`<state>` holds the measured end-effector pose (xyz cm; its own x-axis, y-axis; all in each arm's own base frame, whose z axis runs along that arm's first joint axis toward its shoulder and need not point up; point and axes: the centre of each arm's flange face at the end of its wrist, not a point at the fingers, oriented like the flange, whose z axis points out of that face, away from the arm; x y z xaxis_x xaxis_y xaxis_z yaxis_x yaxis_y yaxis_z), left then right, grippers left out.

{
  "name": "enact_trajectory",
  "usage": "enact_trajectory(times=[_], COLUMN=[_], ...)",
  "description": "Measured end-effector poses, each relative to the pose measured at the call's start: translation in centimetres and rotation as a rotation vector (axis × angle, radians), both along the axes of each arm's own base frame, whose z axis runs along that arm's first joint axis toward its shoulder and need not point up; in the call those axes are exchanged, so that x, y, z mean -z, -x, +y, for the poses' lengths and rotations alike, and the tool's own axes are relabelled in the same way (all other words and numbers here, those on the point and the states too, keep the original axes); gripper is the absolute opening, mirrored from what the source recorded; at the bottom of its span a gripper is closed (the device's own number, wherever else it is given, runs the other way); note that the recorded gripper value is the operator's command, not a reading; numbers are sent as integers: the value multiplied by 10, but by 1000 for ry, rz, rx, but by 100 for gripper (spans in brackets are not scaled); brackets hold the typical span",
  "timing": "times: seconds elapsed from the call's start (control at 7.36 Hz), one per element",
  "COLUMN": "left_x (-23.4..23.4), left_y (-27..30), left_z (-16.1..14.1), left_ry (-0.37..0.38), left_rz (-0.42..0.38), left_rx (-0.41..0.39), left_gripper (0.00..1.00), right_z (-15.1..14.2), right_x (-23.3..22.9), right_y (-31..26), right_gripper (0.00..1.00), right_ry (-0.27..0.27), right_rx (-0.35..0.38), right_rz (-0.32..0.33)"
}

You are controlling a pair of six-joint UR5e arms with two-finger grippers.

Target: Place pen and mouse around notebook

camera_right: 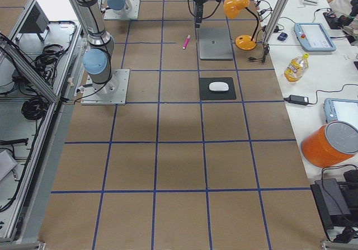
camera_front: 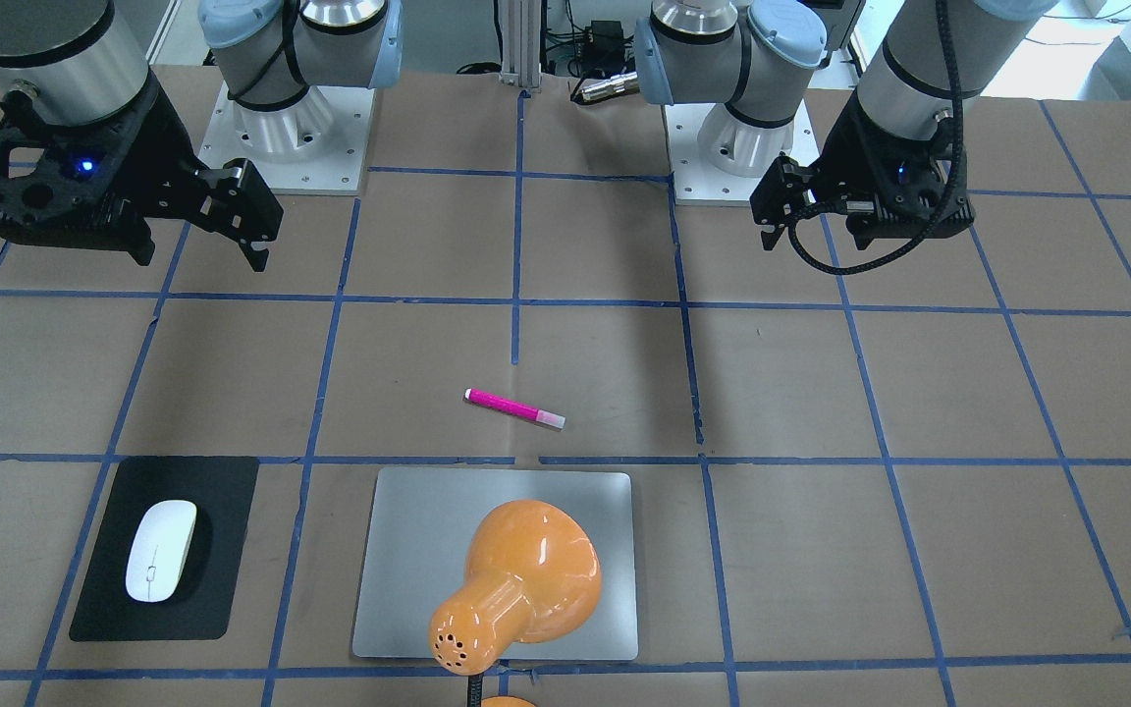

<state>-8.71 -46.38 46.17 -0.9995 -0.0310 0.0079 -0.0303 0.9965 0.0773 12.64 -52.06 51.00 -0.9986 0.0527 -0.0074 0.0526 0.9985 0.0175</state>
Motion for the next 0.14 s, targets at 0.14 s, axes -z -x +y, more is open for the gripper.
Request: enact_trajectory(times=[0.14], left_x=[-1], left_y=[-1], left_z=[1], left_ry=[-1], left_rz=[0], left_rx=[7], left_gripper=[100], right_z=[0], right_x=[0], right_y=[0], right_gripper=[100], right_ry=[0], right_rx=[0], right_rz=[0])
